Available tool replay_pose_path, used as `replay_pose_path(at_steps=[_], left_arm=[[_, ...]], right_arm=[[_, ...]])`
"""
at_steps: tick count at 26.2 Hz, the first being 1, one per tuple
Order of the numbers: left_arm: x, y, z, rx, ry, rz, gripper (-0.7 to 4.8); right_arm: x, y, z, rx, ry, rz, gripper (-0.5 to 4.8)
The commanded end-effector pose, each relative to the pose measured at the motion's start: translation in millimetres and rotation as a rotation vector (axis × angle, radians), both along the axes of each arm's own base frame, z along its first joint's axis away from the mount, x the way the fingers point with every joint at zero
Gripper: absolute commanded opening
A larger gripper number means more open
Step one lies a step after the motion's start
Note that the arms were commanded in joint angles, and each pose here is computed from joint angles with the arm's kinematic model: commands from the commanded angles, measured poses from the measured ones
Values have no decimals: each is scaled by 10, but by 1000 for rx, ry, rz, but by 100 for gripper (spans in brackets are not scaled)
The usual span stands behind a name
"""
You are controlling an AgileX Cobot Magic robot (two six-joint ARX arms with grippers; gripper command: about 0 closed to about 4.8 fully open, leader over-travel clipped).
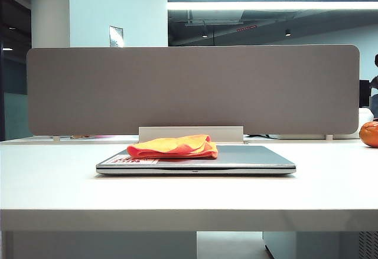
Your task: Pick up the orange rag and put it over the laptop.
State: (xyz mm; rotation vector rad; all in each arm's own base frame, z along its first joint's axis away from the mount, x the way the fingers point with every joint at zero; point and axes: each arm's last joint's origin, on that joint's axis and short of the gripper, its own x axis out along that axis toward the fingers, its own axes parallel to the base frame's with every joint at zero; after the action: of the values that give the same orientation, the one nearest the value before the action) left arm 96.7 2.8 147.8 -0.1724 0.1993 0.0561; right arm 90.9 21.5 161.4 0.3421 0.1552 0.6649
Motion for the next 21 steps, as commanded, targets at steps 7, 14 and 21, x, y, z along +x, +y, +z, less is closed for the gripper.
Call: replay_pose_path(at_steps=[7, 14, 21], left_arm=[[-11, 0, -10, 90, -4, -18, -6], [-9, -15, -3, 94, -13, -42, -6], [-9, -16, 6, 85, -20, -43, -6]], right_arm=[[1, -1, 4, -2, -13, -2, -5], [1, -1, 3, -2, -12, -2, -5], [1, -1, 3, -2, -12, -2, -5]])
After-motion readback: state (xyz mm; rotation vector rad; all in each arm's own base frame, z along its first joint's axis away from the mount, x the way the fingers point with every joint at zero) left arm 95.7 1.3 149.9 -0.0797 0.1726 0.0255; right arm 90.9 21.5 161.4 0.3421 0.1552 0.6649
